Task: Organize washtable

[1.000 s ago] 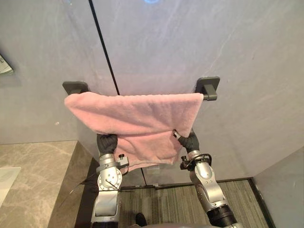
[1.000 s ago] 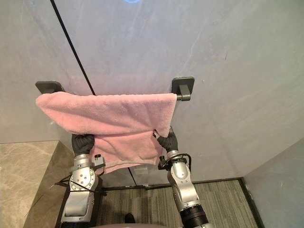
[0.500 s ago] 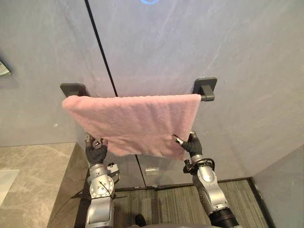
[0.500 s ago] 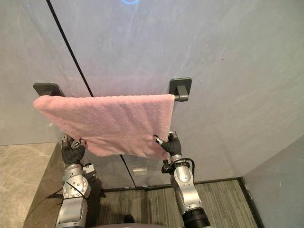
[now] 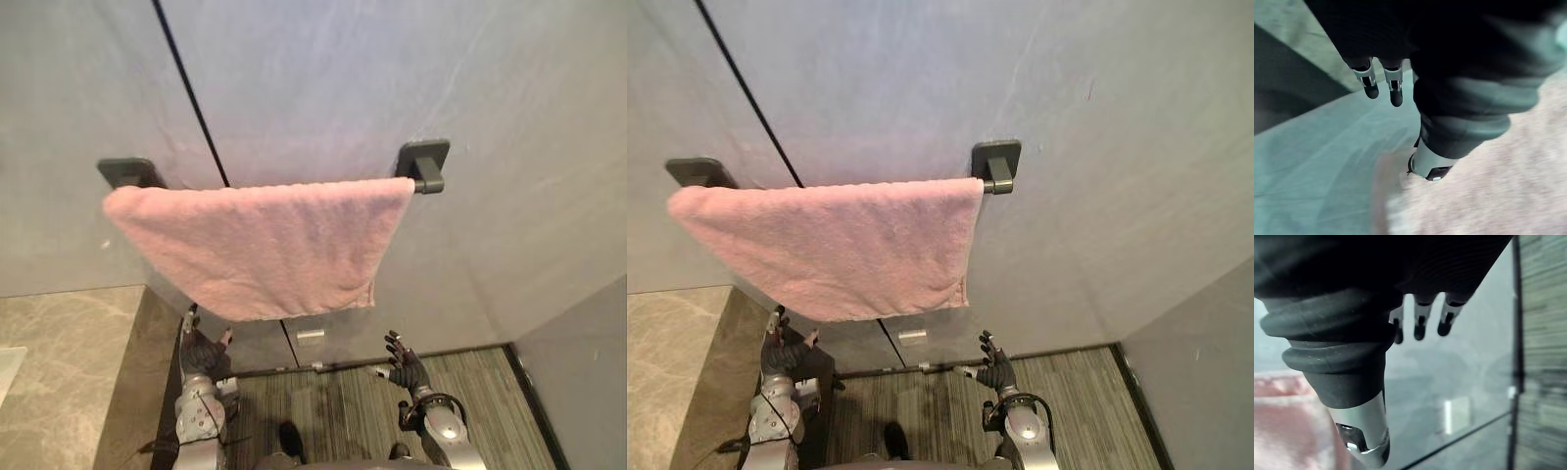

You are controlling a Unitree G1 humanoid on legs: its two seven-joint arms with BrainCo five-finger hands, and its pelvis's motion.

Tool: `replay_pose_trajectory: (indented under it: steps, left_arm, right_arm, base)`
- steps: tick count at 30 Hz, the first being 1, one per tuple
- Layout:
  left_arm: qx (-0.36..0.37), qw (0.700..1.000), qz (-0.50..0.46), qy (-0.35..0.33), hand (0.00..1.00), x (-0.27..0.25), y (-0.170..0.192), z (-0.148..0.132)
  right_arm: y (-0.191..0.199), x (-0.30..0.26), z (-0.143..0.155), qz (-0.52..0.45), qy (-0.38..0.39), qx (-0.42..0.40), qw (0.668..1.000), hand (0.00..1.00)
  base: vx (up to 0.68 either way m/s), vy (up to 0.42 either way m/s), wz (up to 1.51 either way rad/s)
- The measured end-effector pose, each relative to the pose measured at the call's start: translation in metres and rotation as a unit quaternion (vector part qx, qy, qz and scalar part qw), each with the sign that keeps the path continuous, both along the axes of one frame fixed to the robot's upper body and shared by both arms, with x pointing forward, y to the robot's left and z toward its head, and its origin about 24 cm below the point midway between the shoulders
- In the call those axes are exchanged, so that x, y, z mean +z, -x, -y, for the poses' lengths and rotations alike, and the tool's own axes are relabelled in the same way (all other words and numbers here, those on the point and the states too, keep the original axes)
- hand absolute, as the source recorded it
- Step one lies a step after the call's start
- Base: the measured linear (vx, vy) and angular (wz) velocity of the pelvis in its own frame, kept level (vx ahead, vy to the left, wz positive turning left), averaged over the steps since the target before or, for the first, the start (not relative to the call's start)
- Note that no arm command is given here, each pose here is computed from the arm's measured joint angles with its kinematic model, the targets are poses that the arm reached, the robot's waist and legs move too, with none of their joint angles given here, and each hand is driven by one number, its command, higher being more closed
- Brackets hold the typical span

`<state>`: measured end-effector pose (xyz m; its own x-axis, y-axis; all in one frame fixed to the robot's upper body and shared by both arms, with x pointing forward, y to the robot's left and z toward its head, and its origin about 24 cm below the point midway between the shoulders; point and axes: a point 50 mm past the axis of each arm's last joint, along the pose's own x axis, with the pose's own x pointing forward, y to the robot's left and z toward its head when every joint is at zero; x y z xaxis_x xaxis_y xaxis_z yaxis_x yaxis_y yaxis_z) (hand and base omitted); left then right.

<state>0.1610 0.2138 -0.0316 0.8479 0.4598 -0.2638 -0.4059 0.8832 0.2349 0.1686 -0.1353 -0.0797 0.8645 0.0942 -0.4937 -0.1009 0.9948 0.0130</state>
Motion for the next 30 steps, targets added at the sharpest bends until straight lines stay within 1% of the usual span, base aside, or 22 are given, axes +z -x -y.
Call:
replay_pose_trajectory:
  steps: [2, 3, 4, 5, 7, 8, 9, 10, 11, 12, 13, 14, 15, 17, 19, 22, 25, 27, 28, 30]
  left_arm:
    - [-0.006, 0.999, -0.05, 0.02, 0.0, -0.02, 0.013, 0.001]
    - [-0.011, 0.995, -0.079, 0.056, 0.0, -0.034, 0.022, 0.005]
    - [-0.015, 0.993, -0.094, 0.073, 0.0, -0.04, 0.028, 0.007]
    - [-0.028, 0.984, -0.128, 0.121, 0.0, -0.055, 0.043, 0.014]
    - [-0.06, 0.972, -0.157, 0.162, 0.0, -0.064, 0.058, 0.024]
    - [-0.104, 0.96, -0.178, 0.191, 0.0, -0.068, 0.069, 0.034]
    - [-0.172, 0.941, -0.203, 0.211, 0.0, -0.071, 0.079, 0.046]
    - [-0.213, 0.927, -0.216, 0.222, 0.0, -0.071, 0.084, 0.052]
    - [-0.304, 0.895, -0.23, 0.23, 0.0, -0.065, 0.09, 0.06]
    - [-0.337, 0.878, -0.231, 0.249, 0.0, -0.06, 0.091, 0.064]
    - [-0.398, 0.837, -0.233, 0.295, 0.0, -0.046, 0.098, 0.068]
    - [-0.41, 0.822, -0.234, 0.318, 0.0, -0.041, 0.1, 0.069]
    - [-0.437, 0.799, -0.238, 0.338, 0.0, -0.029, 0.104, 0.069]
    - [-0.468, 0.78, -0.23, 0.346, 0.0, -0.008, 0.101, 0.065]
    - [-0.499, 0.777, -0.201, 0.328, 0.0, 0.012, 0.091, 0.063]
    - [-0.525, 0.776, -0.157, 0.314, 0.0, 0.033, 0.079, 0.065]
    - [-0.558, 0.753, -0.127, 0.325, 0.0, 0.051, 0.081, 0.073]
    - [-0.578, 0.738, -0.106, 0.33, 0.0, 0.063, 0.083, 0.077]
    - [-0.584, 0.736, -0.102, 0.327, 0.0, 0.065, 0.083, 0.078]
    - [-0.59, 0.742, -0.076, 0.309, 0.0, 0.07, 0.076, 0.079]
  right_arm:
    - [0.009, -0.004, -0.001, -0.018, 0.006, 0.007, 1.0, 0.0]
    - [0.017, -0.006, -0.004, -0.03, 0.01, 0.025, 0.999, 0.0]
    - [0.022, -0.005, -0.005, -0.033, 0.014, 0.037, 0.999, 0.0]
    - [0.03, 0.002, -0.011, -0.025, 0.011, 0.072, 0.997, 0.0]
    - [0.035, 0.015, -0.015, -0.003, 0.006, 0.108, 0.994, 0.0]
    - [0.039, 0.027, -0.018, 0.013, 0.0, 0.142, 0.99, 0.0]
    - [0.04, 0.038, -0.023, 0.031, -0.008, 0.183, 0.983, 0.0]
    - [0.04, 0.043, -0.026, 0.037, -0.019, 0.206, 0.978, 0.0]
    - [0.041, 0.049, -0.03, 0.044, -0.034, 0.258, 0.964, 0.0]
    - [0.041, 0.051, -0.031, 0.042, -0.049, 0.28, 0.958, 0.0]
    - [0.041, 0.052, -0.03, 0.026, -0.078, 0.327, 0.941, 0.0]
    - [0.042, 0.052, -0.028, 0.017, -0.094, 0.334, 0.938, 0.0]
    - [0.043, 0.053, -0.02, 0.001, -0.104, 0.342, 0.934, 0.0]
    - [0.04, 0.061, -0.008, -0.006, -0.117, 0.345, 0.931, 0.0]
    - [0.033, 0.074, -0.001, 0.009, -0.121, 0.359, 0.925, 0.0]
    - [0.022, 0.094, -0.002, 0.057, -0.13, 0.374, 0.917, 0.0]
    - [0.024, 0.102, -0.003, 0.069, -0.135, 0.4, 0.904, 0.0]
    - [0.034, 0.098, -0.006, 0.052, -0.151, 0.413, 0.897, 0.0]
    - [0.036, 0.097, -0.007, 0.048, -0.155, 0.416, 0.895, 0.0]
    - [0.037, 0.097, -0.014, 0.052, -0.169, 0.419, 0.89, 0.0]
  base:
    - [0.05, -0.002, -0.18]
    - [0.09, -0.005, -0.11]
    - [0.11, -0.005, -0.13]
    - [0.13, -0.01, -0.13]
    - [0.14, -0.021, -0.11]
    - [0.13, -0.033, -0.15]
    - [0.12, -0.035, -0.18]
    - [0.13, -0.04, -0.14]
    - [0.09, -0.029, -0.08]
    - [0.12, -0.056, -0.14]
    - [0.08, -0.039, -0.17]
    - [0.1, -0.035, -0.25]
    - [0.06, 0.002, -0.21]
    - [0.05, 0.002, -0.18]
    - [0.01, 0.004, -0.2]
    - [0.0, 0.011, -0.25]
    - [0.0, 0.018, -0.26]
    - [-0.03, 0.013, -0.13]
    - [-0.08, -0.007, -0.07]
    - [-0.12, -0.005, -0.08]
